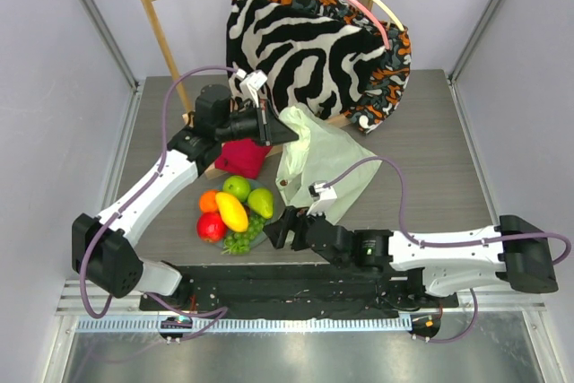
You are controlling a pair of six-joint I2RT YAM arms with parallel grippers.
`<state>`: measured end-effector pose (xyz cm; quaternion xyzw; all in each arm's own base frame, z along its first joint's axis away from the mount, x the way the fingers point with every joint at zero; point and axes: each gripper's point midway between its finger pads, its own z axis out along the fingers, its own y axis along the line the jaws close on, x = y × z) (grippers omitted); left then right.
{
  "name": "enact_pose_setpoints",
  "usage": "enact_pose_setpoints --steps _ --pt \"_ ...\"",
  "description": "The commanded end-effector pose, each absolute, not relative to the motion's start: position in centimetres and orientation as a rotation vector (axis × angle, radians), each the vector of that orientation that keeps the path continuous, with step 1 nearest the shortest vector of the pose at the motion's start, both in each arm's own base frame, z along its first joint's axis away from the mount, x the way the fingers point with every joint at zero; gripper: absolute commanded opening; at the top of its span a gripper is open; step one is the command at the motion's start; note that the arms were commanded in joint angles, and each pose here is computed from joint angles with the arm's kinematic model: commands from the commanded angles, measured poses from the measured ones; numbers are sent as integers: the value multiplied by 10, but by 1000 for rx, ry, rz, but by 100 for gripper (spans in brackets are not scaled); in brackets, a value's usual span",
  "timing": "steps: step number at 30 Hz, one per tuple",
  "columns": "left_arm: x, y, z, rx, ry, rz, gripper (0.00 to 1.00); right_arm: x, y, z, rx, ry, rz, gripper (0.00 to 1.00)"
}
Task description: Place the fruits into the plastic bag
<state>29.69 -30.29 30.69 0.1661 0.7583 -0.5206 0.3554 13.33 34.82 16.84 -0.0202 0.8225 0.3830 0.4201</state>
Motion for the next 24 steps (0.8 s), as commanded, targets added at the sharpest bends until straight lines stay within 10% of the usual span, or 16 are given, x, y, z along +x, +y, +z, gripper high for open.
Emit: enact_pose_setpoints --steps 1,9,14,24 --pt "293 -302 326 450 1880 -1379 0 155 353 197 135 1898 1004 79" --pt "289 -300 324 459 1872 -1381 0 176 340 193 233 1862 843 50" --pt "290 -292 319 459 1877 -1361 0 184 304 216 302 1789 783 1" --pt "328 -249 271 264 1997 -1118 0 171 212 312 323 1627 916 1"
